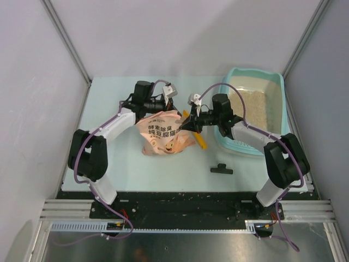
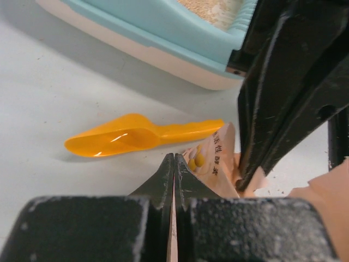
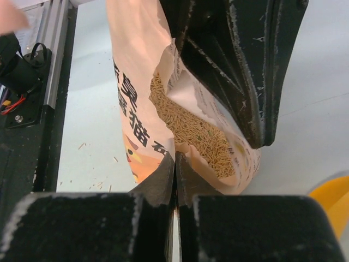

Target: Fill the litter box with clean litter

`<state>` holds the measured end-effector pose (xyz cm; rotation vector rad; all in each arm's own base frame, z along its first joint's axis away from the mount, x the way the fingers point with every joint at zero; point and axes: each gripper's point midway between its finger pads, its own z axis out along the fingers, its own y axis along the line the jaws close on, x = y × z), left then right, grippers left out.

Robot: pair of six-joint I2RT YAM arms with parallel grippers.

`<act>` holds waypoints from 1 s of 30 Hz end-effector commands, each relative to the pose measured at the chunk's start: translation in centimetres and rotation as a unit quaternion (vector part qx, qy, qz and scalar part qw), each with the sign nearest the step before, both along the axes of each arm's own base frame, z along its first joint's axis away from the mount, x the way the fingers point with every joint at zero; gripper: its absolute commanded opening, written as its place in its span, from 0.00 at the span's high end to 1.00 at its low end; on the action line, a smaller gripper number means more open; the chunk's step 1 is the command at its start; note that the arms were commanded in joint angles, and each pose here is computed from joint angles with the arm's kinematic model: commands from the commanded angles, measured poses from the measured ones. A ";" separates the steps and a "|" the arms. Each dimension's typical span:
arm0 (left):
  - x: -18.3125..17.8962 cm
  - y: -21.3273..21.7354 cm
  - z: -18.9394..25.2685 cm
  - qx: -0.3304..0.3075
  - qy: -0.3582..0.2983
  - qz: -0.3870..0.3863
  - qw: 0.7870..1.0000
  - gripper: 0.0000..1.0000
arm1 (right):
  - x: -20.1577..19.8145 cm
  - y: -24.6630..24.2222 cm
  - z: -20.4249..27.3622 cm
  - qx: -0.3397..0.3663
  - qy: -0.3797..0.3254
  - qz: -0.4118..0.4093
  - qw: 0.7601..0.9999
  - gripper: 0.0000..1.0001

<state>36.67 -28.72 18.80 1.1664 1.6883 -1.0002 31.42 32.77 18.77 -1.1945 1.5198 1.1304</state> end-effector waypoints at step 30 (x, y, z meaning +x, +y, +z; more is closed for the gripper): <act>0.7 -0.7 1.9 -0.022 0.002 0.001 1.000 1.00 | 2.8 -2.2 1.9 -0.039 -0.044 -0.098 0.993 0.77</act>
